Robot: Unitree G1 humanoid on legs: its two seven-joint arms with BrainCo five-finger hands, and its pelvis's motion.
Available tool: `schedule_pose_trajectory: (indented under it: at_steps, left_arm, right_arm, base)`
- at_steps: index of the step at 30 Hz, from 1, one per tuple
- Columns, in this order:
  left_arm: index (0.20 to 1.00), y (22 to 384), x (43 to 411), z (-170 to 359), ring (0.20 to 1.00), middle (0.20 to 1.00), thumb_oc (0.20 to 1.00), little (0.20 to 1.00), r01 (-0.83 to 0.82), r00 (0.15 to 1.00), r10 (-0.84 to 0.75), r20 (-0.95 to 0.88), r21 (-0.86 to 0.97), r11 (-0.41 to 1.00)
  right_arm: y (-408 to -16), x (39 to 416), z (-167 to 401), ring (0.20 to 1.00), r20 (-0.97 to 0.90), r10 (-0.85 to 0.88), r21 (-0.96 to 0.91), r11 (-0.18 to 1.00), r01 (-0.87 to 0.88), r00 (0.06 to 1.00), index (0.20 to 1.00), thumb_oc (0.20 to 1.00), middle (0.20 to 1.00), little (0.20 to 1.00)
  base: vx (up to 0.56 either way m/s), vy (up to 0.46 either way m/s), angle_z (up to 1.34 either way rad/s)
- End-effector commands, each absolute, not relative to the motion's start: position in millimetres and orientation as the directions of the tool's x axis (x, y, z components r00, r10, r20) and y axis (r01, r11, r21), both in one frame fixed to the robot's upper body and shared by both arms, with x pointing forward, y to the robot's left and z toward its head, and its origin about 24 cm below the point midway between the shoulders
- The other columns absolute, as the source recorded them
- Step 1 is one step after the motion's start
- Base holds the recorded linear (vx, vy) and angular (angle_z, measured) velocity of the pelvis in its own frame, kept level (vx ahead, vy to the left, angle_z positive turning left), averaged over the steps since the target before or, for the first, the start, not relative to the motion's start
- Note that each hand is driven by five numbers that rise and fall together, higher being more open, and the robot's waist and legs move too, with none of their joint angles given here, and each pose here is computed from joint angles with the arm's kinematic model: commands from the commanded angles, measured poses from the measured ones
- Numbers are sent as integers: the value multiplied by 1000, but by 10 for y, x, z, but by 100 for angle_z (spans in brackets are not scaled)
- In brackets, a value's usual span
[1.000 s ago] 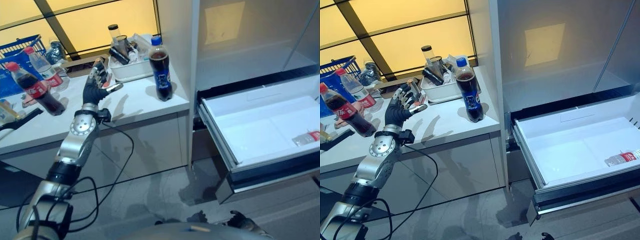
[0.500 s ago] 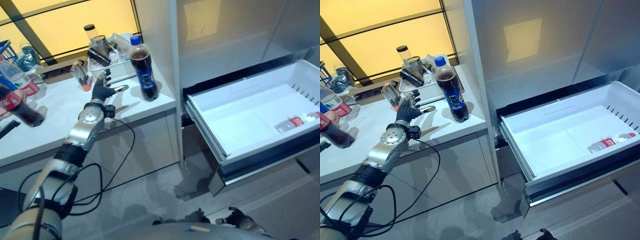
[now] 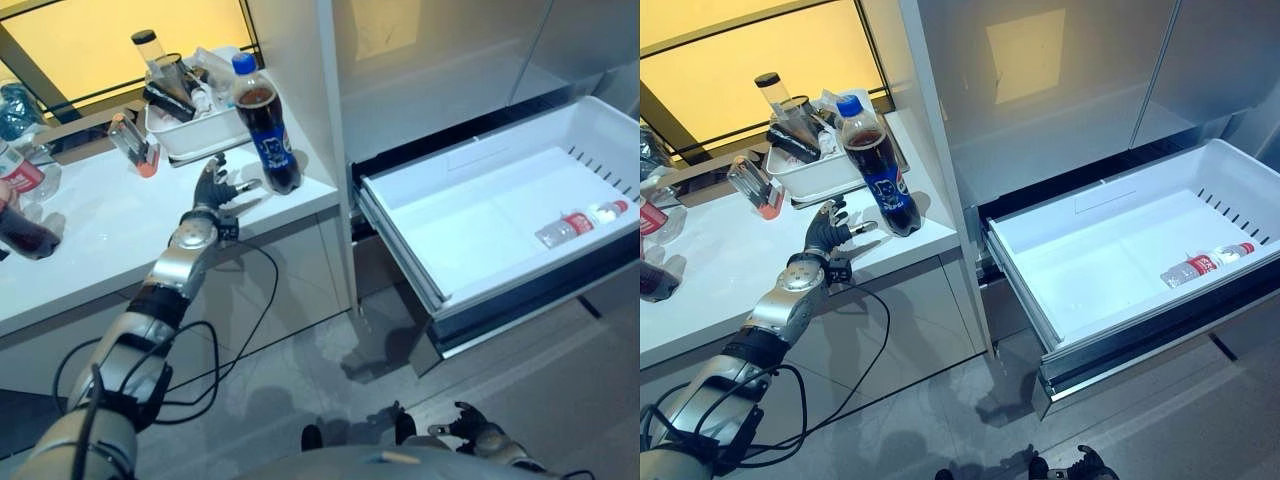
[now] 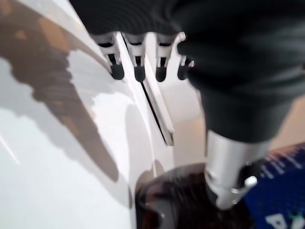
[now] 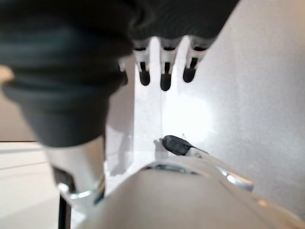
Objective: Take the drinks into the refrigerator
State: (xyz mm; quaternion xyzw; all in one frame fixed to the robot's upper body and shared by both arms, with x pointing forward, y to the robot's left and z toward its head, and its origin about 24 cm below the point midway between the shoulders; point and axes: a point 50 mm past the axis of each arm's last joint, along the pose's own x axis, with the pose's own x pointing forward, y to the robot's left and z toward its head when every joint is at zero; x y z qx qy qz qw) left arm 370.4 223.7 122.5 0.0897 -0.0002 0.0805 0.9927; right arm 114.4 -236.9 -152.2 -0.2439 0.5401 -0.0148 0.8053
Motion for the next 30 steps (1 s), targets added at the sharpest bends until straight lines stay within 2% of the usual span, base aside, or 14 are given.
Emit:
schedule_pose_trajectory:
  at_steps: [1,9,21,22,23,30]
  left_arm:
    - [1000,2204,3927,1754,1000,1000,1000,1000,-198,973,180,143,125,972]
    - [1000,2032,4012,1974,1000,1000,1000,1000,-160,972,139,192,97,982]
    - [1000,1745,4163,2389,1000,1000,1000,1000,-82,970,35,239,187,979]
    - [1000,1799,4155,2482,1000,1000,1000,1000,-89,963,42,266,169,981]
    - [1000,1757,4149,2502,1000,1000,1000,1000,-73,959,26,281,161,984]
    - [1000,1860,4104,2420,1000,1000,1000,1000,8,968,-46,248,150,989]
  right_arm:
    - [-2245,1260,-1517,1000,-855,-265,-400,884,-243,446,1000,1000,1000,1000]
    - [-2300,1317,-1487,1000,-841,-283,-417,883,-217,461,1000,1000,1000,1000]
    - [-2414,1380,-1441,1000,-827,-308,-433,883,-182,471,1000,1000,1000,1000]
    - [-2683,1153,-1448,1000,-848,-354,-443,882,-159,395,1000,1000,1000,1000]
    - [-2704,1137,-1453,1000,-847,-372,-452,879,-149,379,1000,1000,1000,1000]
    - [-2852,1227,-1379,1000,-832,-407,-480,869,-121,377,1000,1000,1000,1000]
  base:
    - [-10,0,-6]
    - [-4,3,-1]
    - [-3,9,-4]
    - [3,16,-8]
    - [-15,19,-9]
    - [8,5,-11]
